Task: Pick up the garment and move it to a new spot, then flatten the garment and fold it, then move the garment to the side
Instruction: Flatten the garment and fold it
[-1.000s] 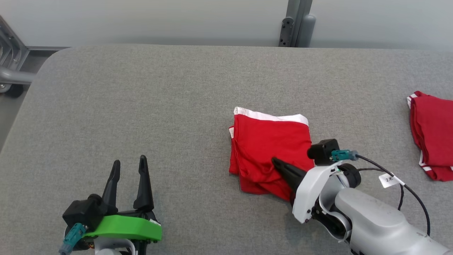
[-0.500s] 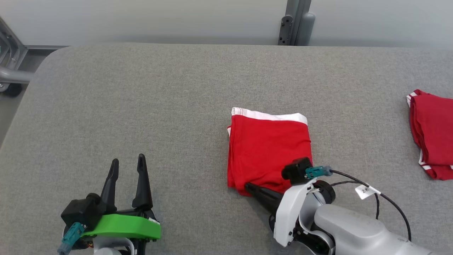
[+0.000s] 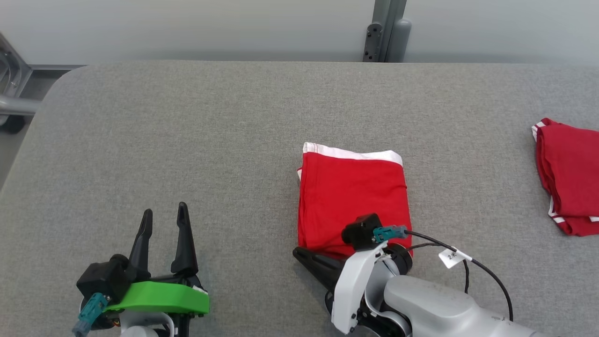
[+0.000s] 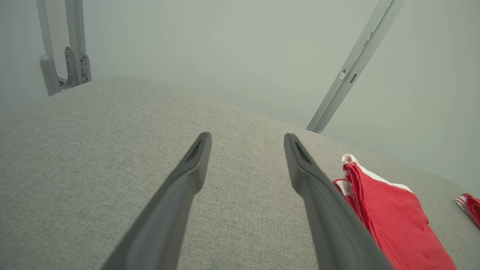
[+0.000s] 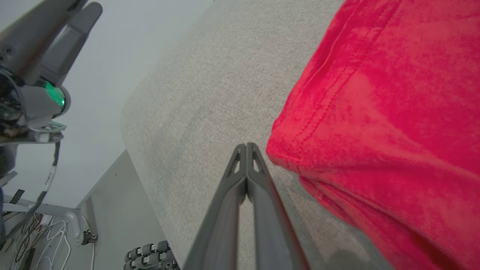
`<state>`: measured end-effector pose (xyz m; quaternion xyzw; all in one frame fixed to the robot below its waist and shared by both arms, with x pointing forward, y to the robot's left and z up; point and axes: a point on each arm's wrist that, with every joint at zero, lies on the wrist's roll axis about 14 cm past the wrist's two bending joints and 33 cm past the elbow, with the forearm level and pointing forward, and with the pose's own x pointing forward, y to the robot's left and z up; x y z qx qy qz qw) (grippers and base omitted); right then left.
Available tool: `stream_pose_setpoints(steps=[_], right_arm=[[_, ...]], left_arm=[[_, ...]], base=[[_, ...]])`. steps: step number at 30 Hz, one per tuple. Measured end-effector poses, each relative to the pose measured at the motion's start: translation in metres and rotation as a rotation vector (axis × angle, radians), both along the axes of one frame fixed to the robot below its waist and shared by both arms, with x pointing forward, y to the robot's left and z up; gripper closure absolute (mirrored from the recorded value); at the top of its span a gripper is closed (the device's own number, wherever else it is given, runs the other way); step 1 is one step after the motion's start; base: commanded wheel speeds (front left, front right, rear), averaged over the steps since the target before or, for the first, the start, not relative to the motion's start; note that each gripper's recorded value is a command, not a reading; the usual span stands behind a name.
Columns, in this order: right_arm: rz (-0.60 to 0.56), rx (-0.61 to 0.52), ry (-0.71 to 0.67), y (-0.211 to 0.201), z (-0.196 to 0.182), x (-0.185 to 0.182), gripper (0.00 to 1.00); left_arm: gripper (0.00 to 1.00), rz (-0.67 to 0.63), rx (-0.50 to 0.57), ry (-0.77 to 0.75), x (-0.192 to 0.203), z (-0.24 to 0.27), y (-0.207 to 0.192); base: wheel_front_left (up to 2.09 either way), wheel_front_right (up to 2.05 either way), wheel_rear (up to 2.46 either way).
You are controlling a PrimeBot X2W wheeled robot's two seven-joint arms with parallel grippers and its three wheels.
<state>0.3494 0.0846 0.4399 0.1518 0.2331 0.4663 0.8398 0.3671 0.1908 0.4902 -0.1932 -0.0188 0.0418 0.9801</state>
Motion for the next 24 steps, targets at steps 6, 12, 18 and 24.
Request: stream_pose_setpoints(steps=[6,12,18,24], right_arm=[[0.006,0.025,-0.104,0.0,0.021,0.007,1.0],[-0.118,0.102,-0.241,-0.026,0.069,0.042,0.0],[-0.349,0.119,-0.39,-0.09,0.099,0.07,0.0],[-0.593,0.087,-0.491,-0.158,0.107,0.067,0.0]], left_arm=[[0.0,-0.005,0.005,-0.012,0.0,0.004,-0.001],[0.0,-0.012,0.004,-0.02,-0.005,0.006,-0.004],[0.0,-0.028,0.006,-0.031,-0.009,0.01,-0.009],[0.0,-0.05,0.019,-0.042,-0.012,0.013,-0.015]], base=[[0.0,0.0,0.0],[0.0,0.0,0.0],[0.0,0.0,0.0],[0.0,0.0,0.0]])
